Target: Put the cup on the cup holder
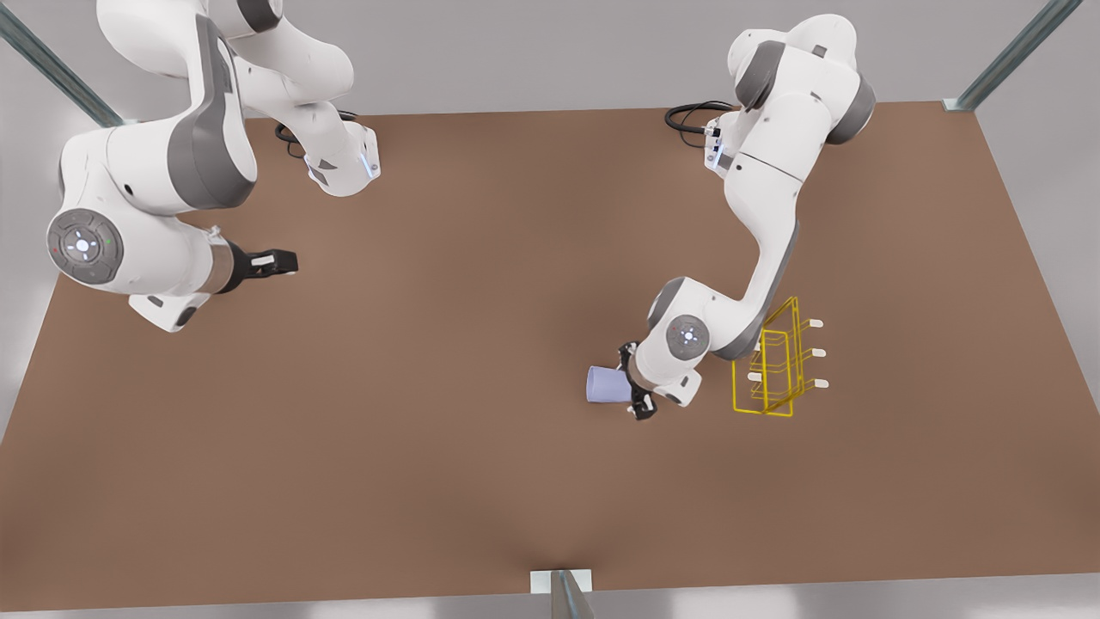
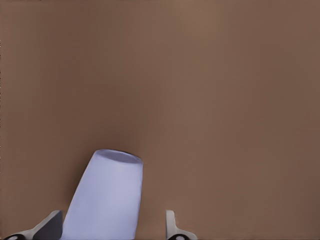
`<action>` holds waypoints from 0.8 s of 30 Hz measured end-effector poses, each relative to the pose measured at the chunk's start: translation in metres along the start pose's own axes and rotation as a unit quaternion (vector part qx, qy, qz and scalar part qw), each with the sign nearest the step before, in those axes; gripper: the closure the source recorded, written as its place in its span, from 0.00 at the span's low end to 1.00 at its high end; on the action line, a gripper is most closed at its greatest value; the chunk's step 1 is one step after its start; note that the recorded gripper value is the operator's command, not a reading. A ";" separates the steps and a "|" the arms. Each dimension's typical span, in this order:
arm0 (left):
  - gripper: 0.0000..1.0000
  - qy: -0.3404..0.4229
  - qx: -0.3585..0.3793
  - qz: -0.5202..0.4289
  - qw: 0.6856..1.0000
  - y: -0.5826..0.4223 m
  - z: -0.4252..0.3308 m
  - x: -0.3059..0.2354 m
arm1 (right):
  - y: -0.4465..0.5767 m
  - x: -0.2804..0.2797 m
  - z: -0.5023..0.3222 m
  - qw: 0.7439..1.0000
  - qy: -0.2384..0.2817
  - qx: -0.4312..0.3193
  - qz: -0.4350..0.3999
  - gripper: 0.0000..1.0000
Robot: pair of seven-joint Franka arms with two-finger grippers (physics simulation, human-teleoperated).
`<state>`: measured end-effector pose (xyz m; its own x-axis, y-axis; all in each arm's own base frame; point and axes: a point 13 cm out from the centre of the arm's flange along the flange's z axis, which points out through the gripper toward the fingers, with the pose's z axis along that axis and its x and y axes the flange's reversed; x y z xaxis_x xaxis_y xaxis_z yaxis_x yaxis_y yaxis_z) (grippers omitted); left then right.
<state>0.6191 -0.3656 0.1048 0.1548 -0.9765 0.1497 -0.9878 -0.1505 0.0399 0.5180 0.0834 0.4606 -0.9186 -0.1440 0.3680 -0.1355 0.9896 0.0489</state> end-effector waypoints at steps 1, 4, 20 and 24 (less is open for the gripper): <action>0.00 -0.003 -0.008 0.013 1.000 0.008 0.005 0.000 | 0.000 -0.001 0.001 1.000 0.001 0.000 0.000 0.00; 0.00 -0.010 -0.027 0.048 0.998 0.023 0.016 -0.003 | 0.001 -0.005 0.001 1.000 -0.003 0.001 0.001 0.00; 0.00 0.025 -0.027 0.107 0.994 0.018 0.022 0.007 | -0.034 -0.022 -0.018 0.994 -0.050 0.086 0.039 0.00; 0.00 0.030 -0.023 0.101 0.994 0.009 0.027 0.011 | -0.035 -0.025 -0.016 0.993 -0.050 0.096 0.041 0.00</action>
<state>0.6115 -0.3821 0.0804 -0.0438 -0.9750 0.2180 -0.9973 0.0555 0.0480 0.5517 0.0528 0.4643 -0.9604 -0.0730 0.2690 -0.1191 0.9800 -0.1593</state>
